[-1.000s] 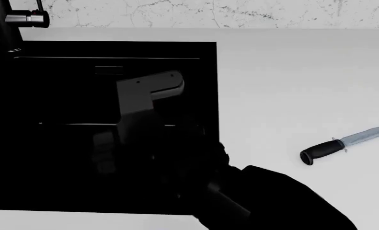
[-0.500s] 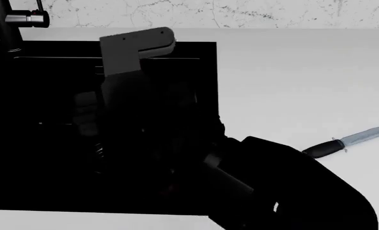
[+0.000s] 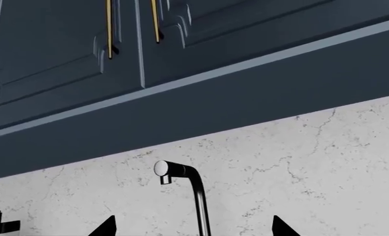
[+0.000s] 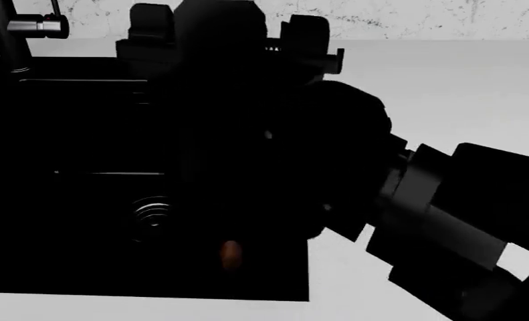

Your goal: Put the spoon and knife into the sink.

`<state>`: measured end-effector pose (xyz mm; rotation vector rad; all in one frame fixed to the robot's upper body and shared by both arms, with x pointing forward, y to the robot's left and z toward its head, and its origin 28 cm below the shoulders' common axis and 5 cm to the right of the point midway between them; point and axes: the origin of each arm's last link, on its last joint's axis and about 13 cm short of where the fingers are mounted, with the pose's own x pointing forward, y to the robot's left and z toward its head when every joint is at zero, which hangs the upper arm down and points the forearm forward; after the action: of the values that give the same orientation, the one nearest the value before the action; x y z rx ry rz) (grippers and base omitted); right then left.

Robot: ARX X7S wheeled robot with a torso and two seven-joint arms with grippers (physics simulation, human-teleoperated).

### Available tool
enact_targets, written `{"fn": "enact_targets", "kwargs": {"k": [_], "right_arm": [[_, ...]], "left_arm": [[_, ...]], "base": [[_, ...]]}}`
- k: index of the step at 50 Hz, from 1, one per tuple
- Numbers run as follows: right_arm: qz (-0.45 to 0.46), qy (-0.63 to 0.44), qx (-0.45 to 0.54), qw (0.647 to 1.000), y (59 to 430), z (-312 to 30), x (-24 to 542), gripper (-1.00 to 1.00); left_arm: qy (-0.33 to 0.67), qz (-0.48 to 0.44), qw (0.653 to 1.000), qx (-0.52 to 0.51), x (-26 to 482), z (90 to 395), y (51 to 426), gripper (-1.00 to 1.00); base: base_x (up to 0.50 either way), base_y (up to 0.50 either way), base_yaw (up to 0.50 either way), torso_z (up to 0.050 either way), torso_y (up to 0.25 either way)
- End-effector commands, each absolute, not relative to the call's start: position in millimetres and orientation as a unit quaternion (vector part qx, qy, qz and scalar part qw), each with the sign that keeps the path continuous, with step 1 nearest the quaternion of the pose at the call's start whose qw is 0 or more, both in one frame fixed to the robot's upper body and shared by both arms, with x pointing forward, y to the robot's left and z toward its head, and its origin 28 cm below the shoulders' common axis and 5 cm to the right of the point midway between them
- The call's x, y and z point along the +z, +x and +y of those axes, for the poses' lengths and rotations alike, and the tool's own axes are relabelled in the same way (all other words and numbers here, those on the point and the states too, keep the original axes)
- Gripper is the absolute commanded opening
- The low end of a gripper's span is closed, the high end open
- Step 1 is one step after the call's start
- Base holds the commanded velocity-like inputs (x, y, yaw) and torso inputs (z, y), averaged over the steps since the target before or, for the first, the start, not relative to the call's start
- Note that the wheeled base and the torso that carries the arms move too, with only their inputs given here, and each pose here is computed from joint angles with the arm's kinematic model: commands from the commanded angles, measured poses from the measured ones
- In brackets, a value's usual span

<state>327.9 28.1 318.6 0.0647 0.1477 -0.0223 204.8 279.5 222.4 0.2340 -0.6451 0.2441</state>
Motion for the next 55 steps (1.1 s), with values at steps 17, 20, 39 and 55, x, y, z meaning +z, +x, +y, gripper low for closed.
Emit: {"fn": "enact_targets", "kwargs": {"k": [17, 20, 39, 55], "right_arm": [[0.065, 0.15, -0.25, 0.954, 294, -40, 343, 1.0], [0.08, 0.158, -0.252, 0.951, 295, -40, 342, 1.0], [0.085, 0.185, -0.343, 0.917, 301, -53, 335, 1.0], [0.095, 0.181, -0.379, 0.902, 318, -55, 328, 1.0]], "left_arm": [[0.106, -0.313, 0.937, 0.114, 217, 282, 212, 1.0], [0.106, -0.312, 0.937, 0.114, 217, 282, 211, 1.0], [0.105, -0.309, 0.939, 0.111, 213, 283, 217, 1.0], [0.1, -0.306, 0.94, 0.111, 208, 285, 218, 1.0]], "base": [[0.0, 0.0, 0.0, 0.0, 0.0], [0.0, 0.0, 0.0, 0.0, 0.0], [0.0, 0.0, 0.0, 0.0, 0.0], [0.0, 0.0, 0.0, 0.0, 0.0]]}}
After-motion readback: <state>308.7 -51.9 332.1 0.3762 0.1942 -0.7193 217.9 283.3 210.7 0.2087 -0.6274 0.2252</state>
